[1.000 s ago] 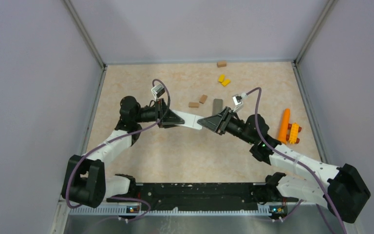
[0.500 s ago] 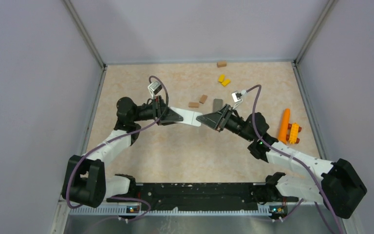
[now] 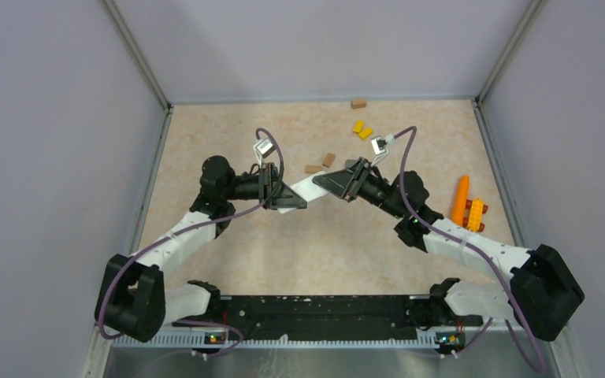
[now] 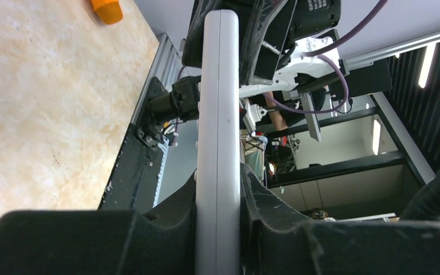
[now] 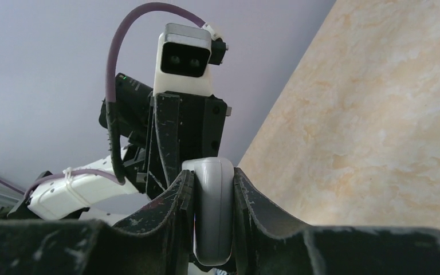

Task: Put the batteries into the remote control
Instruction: Load the battery cover into the remote control.

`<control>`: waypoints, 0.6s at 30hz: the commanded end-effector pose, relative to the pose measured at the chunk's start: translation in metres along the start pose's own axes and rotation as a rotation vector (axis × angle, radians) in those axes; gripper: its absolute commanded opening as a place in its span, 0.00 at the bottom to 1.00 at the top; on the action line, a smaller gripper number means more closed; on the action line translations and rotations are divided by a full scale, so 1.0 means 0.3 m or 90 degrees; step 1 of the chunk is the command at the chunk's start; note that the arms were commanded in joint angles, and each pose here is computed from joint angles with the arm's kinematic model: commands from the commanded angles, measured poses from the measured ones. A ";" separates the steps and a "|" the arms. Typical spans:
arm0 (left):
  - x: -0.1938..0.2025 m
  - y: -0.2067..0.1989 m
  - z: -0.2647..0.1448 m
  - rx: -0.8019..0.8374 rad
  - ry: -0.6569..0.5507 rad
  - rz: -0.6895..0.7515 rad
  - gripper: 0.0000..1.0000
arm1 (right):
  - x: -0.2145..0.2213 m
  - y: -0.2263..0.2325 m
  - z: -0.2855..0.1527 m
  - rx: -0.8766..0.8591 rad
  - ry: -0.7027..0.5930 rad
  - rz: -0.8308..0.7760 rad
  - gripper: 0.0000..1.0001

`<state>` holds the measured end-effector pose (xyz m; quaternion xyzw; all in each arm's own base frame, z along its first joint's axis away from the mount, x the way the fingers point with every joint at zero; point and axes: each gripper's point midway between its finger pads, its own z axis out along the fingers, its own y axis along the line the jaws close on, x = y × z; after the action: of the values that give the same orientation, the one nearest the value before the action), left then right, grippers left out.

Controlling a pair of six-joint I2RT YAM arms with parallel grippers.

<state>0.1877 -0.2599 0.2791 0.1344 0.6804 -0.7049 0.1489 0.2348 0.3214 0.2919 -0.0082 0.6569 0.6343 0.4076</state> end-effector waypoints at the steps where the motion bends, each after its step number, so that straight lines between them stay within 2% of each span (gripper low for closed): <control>1: 0.049 -0.079 0.052 0.031 0.058 0.068 0.00 | 0.125 0.018 0.018 -0.010 0.092 -0.030 0.17; 5: 0.004 -0.038 0.025 -0.001 0.021 0.066 0.00 | 0.094 0.022 -0.011 0.008 0.081 -0.055 0.19; 7: -0.011 -0.025 0.007 -0.011 0.009 0.064 0.00 | 0.076 0.028 -0.030 0.011 0.079 -0.062 0.25; 8: -0.014 -0.022 0.001 -0.012 0.009 0.066 0.00 | 0.068 0.033 -0.042 0.011 0.077 -0.067 0.32; 9: -0.014 -0.021 -0.004 -0.013 0.010 0.069 0.00 | 0.061 0.031 -0.054 0.016 0.077 -0.072 0.50; 10: -0.013 -0.020 -0.007 -0.014 0.012 0.072 0.00 | 0.050 0.035 -0.067 0.017 0.073 -0.078 0.62; 12: -0.002 -0.021 -0.010 -0.014 0.026 0.082 0.00 | 0.028 0.053 -0.089 0.008 0.071 -0.104 0.80; 14: 0.013 -0.022 -0.016 -0.015 0.038 0.091 0.00 | 0.008 0.084 -0.108 -0.012 0.078 -0.131 0.86; 18: 0.051 -0.033 -0.032 -0.017 0.066 0.117 0.00 | 0.011 0.112 -0.124 -0.042 0.148 -0.158 0.88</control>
<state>0.1836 -0.2561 0.2622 0.1615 0.7035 -0.6768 0.1451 0.2066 0.3002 0.2825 -0.0967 0.6958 0.5876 0.4016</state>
